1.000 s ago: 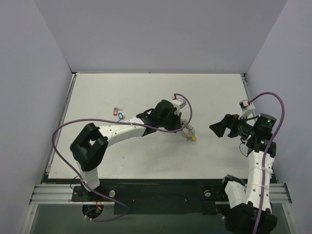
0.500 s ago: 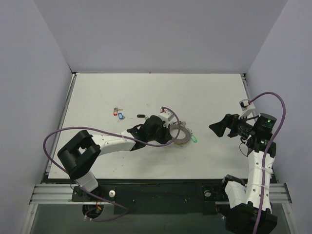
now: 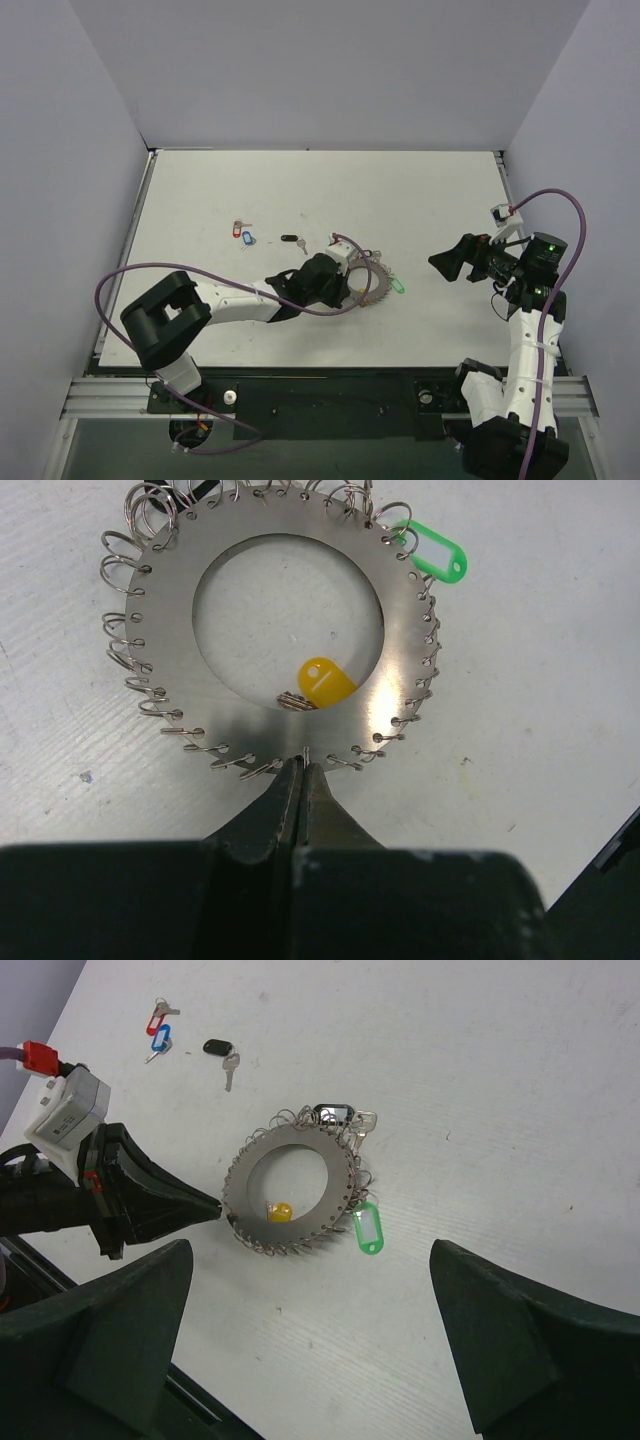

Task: Put the keys on the keyring

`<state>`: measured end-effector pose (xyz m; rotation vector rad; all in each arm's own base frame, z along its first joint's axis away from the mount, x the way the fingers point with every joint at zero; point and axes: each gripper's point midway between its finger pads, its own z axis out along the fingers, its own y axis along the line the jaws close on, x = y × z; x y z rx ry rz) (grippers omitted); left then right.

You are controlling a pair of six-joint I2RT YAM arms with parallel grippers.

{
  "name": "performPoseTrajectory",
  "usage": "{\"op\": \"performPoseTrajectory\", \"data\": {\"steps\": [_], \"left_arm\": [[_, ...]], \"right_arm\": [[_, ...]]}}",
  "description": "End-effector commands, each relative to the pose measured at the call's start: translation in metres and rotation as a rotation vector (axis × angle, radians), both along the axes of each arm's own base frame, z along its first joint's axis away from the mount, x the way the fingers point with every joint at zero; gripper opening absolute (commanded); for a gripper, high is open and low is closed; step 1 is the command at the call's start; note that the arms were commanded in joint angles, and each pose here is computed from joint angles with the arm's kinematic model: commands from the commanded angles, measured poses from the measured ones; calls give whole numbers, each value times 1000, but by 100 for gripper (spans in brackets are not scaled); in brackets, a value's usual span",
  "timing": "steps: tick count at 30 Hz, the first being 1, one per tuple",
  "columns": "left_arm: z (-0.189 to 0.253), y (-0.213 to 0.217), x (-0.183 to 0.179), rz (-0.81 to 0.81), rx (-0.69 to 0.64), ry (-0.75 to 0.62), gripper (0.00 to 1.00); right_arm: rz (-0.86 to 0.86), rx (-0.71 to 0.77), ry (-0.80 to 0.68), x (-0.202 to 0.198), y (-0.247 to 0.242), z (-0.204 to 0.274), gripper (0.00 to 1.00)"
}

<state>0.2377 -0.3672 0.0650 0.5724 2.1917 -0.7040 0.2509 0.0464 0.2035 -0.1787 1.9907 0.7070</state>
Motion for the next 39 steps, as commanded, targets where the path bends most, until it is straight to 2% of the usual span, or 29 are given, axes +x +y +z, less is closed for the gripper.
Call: {"op": "performPoseTrajectory", "data": {"steps": [1,14,26,33,39], "left_arm": [[3,-5,7,35,-13,-35,0],[-14,-1,-5,40,45,-20,2],[-5,6,-5,71,50,-29,32],[34,14,0,104,22,-81,45],[90,35,6,171,-38,-140,66]], "right_arm": [[26,14,-35,2,3,5,100],[29,20,-31,2,3,5,100],[31,20,-32,2,3,4,100],[34,21,-34,2,4,4,100],[82,9,-63,-3,9,6,100]]}}
